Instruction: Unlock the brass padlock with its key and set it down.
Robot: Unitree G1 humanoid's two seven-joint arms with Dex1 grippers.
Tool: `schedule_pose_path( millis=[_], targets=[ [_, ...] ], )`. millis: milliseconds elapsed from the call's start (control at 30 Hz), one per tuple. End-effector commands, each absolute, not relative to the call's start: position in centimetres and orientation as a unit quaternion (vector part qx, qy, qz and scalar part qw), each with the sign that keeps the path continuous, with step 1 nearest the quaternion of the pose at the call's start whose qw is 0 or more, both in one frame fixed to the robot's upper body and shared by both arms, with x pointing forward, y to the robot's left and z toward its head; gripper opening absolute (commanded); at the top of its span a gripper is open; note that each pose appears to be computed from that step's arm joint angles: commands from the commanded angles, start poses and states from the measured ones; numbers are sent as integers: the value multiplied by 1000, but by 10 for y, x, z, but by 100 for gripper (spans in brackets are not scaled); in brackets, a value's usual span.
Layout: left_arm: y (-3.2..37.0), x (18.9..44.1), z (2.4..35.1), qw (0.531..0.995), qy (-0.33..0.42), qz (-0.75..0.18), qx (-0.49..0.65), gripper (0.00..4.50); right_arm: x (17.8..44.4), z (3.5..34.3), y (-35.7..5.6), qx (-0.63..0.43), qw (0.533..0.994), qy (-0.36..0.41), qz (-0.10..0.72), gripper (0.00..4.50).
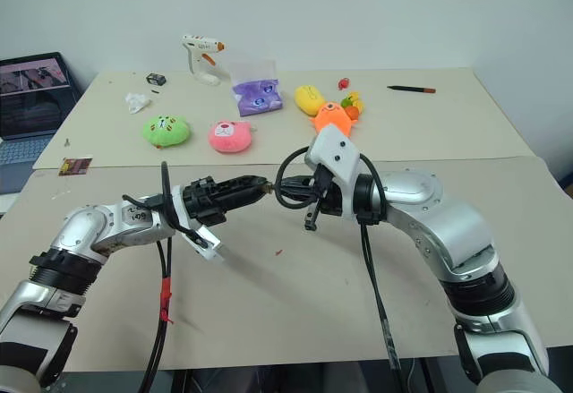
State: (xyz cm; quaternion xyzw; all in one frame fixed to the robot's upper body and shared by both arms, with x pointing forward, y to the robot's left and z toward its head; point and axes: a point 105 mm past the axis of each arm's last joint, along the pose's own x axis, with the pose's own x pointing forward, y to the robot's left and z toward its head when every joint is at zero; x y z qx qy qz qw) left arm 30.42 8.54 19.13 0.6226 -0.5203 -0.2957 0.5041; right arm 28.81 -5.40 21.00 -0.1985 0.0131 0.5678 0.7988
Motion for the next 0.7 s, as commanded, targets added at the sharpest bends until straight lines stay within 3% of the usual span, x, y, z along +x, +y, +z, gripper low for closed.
schedule_pose_path(
  millis=[33,133,467,700],
  targets=[
    [81,302,222,512,-561,-260,596,82,268,202,-45,-211,758,10,617,149],
    [81,302,219,515,-558,-264,594,82,271,203,-50,-217,764,8,608,247],
    [81,302,214,521,-553,-274,590,82,282,203,-64,-200,790,16,579,247],
    [84,301,210,533,-544,-281,584,82,304,199,-93,-220,824,28,522,247]
  ],
)
